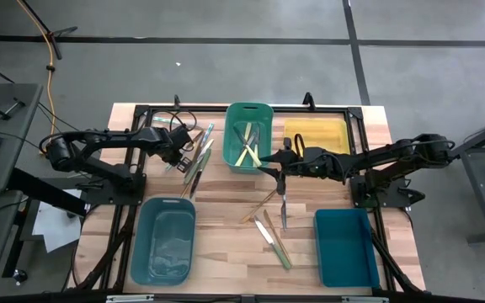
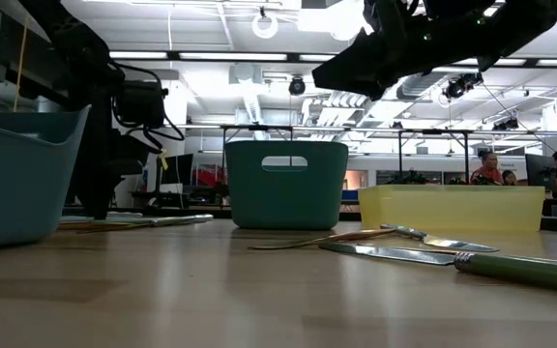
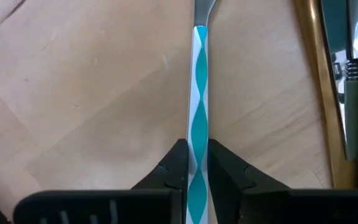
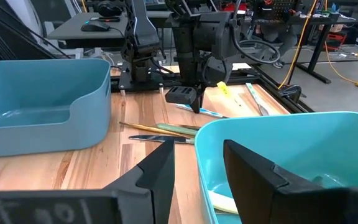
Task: Sort silverware by color (type)
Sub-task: Put the blue patterned knife into the yellow bin
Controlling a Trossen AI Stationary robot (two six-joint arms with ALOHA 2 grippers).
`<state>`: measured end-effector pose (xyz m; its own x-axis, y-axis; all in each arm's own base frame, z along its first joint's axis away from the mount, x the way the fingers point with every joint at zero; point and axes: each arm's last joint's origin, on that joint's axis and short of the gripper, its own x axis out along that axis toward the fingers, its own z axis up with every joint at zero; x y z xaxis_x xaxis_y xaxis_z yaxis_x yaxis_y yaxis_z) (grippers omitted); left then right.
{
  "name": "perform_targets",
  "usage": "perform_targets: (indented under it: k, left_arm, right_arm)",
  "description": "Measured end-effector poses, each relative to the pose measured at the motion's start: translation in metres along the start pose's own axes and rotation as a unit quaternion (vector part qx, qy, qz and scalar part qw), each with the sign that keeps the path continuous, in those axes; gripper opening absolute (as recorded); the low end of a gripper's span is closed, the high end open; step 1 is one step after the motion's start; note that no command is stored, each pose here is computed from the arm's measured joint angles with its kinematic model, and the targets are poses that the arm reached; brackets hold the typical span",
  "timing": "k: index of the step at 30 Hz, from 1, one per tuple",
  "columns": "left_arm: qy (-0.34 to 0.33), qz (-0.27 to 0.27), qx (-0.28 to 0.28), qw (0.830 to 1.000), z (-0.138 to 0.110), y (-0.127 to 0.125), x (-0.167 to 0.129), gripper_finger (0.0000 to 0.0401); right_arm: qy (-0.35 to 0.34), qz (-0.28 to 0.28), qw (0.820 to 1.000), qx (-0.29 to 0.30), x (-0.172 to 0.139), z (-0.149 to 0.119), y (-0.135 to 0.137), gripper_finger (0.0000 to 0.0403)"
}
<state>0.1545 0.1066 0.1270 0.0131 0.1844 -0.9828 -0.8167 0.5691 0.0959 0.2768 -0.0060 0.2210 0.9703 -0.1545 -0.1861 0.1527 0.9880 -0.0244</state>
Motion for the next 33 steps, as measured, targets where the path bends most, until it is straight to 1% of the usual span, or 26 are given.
perform_targets:
  k: [4, 8, 11, 14, 17, 19, 21, 24, 26, 28, 30, 33]
  left_arm:
    - [0.004, 0.0, 0.002, 1.0, 0.002, 0.0, -0.003, 0.0028]
    - [0.024, 0.019, 0.025, 0.999, 0.002, 0.002, -0.012, 0.0031]
    - [-0.019, 0.023, 0.024, 0.999, 0.012, 0.002, -0.029, 0.0028]
    - [-0.039, 0.048, 0.022, 0.998, 0.011, 0.007, -0.044, 0.0028]
    - [-0.093, 0.047, 0.01, 0.995, 0.015, 0.01, -0.066, 0.0031]
    - [-0.114, 0.048, 0.006, 0.992, 0.012, 0.013, -0.08, 0.0031]
    - [-0.156, 0.039, 0.002, 0.987, 0.012, 0.016, -0.097, 0.0029]
    - [-0.232, 0.018, 0.012, 0.973, 0.007, 0.02, -0.122, 0.0028]
    - [-0.291, -0.008, 0.018, 0.956, 0.001, 0.019, -0.138, 0.003]
    - [-0.355, -0.05, 0.022, 0.933, -0.004, 0.018, -0.154, 0.003]
    - [-0.402, -0.088, 0.043, 0.91, -0.012, 0.016, -0.168, 0.0028]
    - [-0.471, -0.148, 0.069, 0.867, -0.019, 0.01, -0.187, 0.0027]
  right_arm:
    - [0.004, 0.0, 1.0, -0.001, 0.0, -0.001, 0.0, 0.0134]
    - [0.009, 0.0, 1.0, -0.001, 0.0, -0.002, 0.0, 0.0134]
    - [0.01, 0.0, 1.0, -0.002, 0.0, -0.002, 0.0, 0.0134]
    - [0.01, 0.0, 1.0, -0.001, 0.0, -0.002, 0.0, 0.0134]
    - [0.01, 0.0, 1.0, -0.002, 0.0, -0.002, 0.0, 0.0134]
    - [0.011, 0.0, 1.0, -0.002, 0.0, -0.002, 0.0, 0.0134]
    - [0.012, 0.0, 1.0, -0.002, 0.0, -0.002, 0.0, 0.0134]
    - [0.012, 0.0, 1.0, -0.002, 0.0, -0.002, 0.0, 0.0134]
    - [0.011, 0.0, 1.0, -0.002, 0.0, -0.002, 0.0, 0.0134]
    - [0.01, 0.0, 1.0, -0.002, 0.0, -0.002, 0.0, 0.0134]
    - [0.01, 0.0, 1.0, -0.001, 0.0, -0.002, 0.0, 0.0134]
    - [0.01, 0.0, 1.0, -0.001, 0.0, -0.002, 0.0, 0.0134]
